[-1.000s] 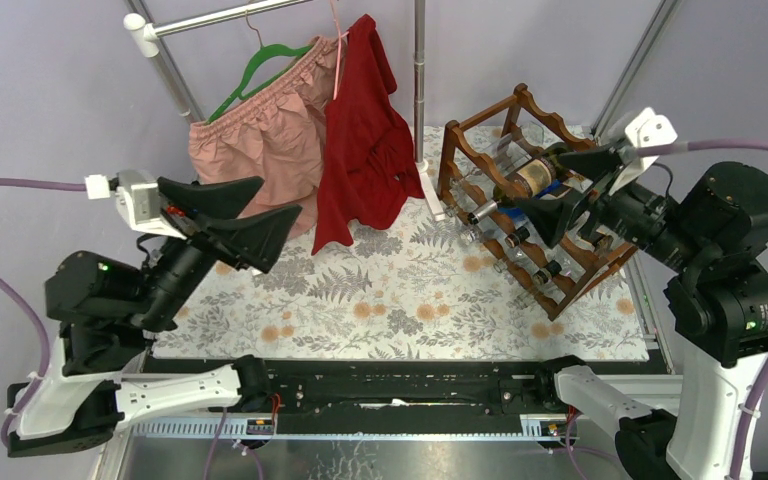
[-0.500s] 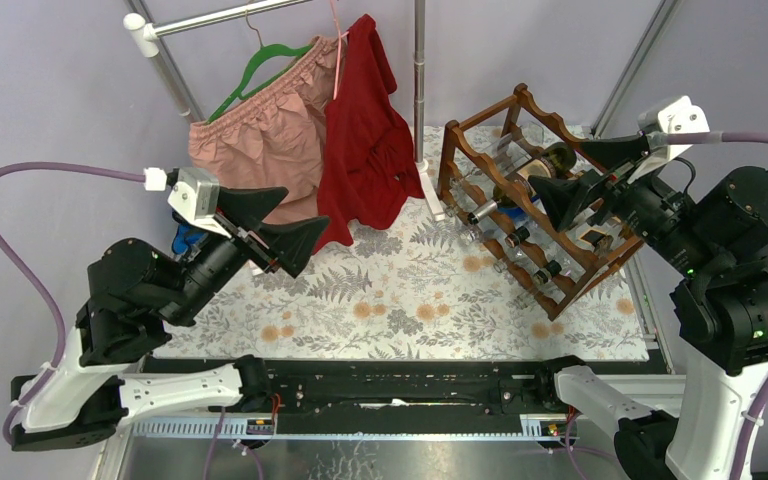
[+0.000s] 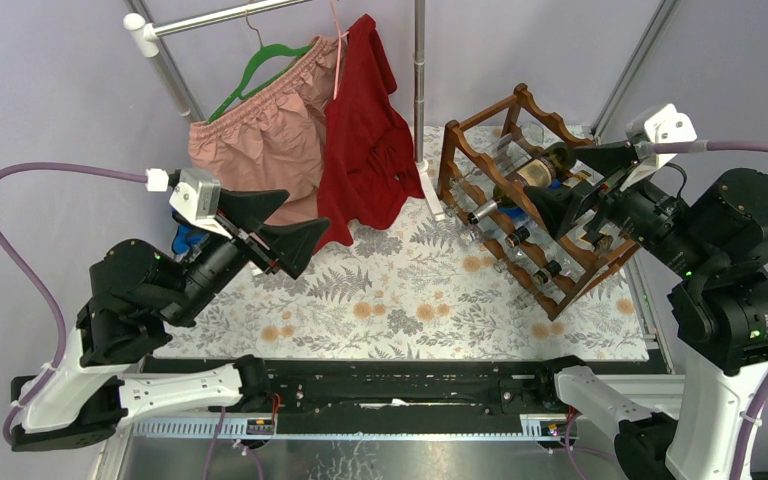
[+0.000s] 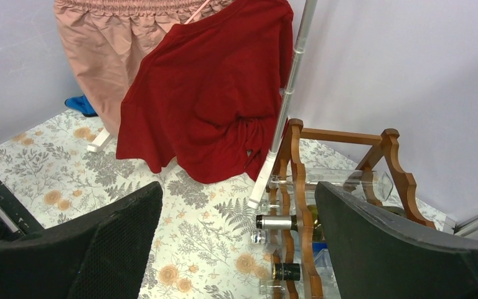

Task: Put the wine bottle on the wine rack
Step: Reset both arms

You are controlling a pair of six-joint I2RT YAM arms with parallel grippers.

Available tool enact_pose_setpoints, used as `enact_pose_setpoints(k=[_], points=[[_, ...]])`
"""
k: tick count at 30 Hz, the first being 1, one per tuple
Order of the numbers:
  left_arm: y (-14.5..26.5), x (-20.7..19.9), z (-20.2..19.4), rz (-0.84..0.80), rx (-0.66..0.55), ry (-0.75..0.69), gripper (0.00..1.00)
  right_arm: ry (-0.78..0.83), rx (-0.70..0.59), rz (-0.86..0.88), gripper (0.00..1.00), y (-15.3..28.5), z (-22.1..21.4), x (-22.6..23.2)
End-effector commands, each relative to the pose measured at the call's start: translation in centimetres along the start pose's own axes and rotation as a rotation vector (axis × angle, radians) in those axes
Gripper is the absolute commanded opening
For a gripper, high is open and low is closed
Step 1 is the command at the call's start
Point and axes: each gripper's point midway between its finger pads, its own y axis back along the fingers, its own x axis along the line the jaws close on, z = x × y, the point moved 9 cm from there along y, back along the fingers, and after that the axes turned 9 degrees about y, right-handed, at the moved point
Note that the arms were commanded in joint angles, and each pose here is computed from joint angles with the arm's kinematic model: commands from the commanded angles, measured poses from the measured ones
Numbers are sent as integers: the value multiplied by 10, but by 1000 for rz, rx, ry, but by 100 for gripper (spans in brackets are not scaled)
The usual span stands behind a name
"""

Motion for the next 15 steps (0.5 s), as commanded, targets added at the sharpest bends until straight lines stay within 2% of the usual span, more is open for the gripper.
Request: enact_pose_setpoints(k=[1, 15], points=[[-1, 1, -3, 1, 6, -3, 99, 3, -37, -12, 100, 2, 6, 0], [2, 4, -5, 6, 7, 0, 99, 16, -43, -75, 100, 6, 10, -6]])
